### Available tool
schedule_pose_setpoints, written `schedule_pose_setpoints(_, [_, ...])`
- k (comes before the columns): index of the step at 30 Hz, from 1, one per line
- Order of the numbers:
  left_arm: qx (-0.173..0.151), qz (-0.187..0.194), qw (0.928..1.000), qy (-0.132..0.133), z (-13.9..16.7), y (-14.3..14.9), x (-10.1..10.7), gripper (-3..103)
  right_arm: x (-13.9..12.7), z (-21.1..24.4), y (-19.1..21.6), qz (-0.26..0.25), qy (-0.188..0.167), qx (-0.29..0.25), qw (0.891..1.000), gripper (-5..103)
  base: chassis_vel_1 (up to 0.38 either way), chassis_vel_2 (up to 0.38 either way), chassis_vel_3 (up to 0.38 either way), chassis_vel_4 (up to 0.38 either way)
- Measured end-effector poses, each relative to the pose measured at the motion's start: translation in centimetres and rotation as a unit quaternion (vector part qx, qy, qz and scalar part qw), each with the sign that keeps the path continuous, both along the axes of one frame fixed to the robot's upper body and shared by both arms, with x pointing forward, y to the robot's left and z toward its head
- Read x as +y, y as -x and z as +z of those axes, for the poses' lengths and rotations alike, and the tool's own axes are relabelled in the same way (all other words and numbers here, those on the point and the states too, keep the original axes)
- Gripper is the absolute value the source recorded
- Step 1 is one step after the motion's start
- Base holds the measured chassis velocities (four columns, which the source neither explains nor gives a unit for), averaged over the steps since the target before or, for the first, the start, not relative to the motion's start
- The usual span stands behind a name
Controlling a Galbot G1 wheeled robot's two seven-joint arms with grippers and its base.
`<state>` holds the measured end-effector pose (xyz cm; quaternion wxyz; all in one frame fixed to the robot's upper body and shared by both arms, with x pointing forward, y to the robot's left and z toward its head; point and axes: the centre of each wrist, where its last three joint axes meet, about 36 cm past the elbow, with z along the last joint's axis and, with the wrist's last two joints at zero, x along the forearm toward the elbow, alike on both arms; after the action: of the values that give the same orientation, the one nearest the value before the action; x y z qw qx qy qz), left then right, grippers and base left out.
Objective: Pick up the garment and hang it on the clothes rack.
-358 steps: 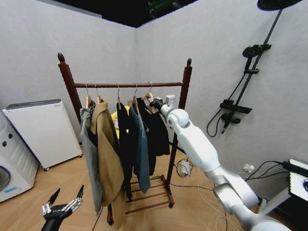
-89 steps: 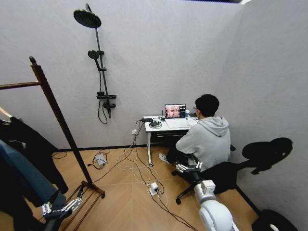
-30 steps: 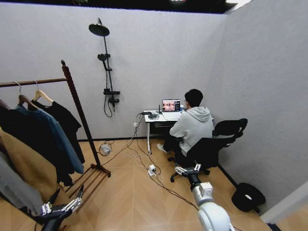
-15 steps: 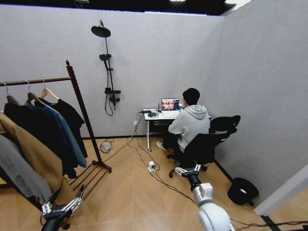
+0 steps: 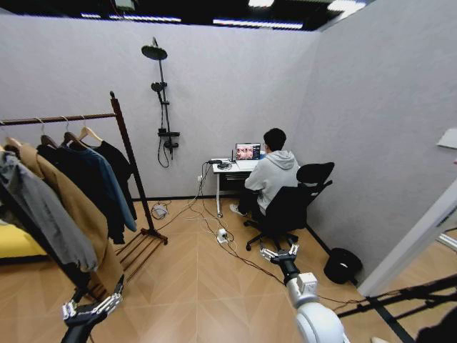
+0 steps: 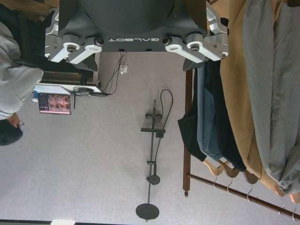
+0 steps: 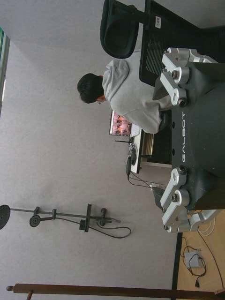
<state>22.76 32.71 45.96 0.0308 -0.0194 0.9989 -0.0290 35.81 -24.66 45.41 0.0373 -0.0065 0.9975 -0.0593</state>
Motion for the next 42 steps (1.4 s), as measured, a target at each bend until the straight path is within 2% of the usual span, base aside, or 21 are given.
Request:
schedule_pose_setpoints(26, [0.0,0.0,1.0,0.0,0.0,0.0,0.0,100,0.37,0.15,0.13,0.002,0.0,-0.003,1.0,100,0.19,-0.191,-0.181,0.193])
schedule_pose_setpoints(42, [0.0,0.0,1.0,0.0,0.0,0.0,0.0,100,0.27,-0.52,-0.38,0.006,0.002,-0.006,1.0,100,0.03,-0.041,-0.044,0.039])
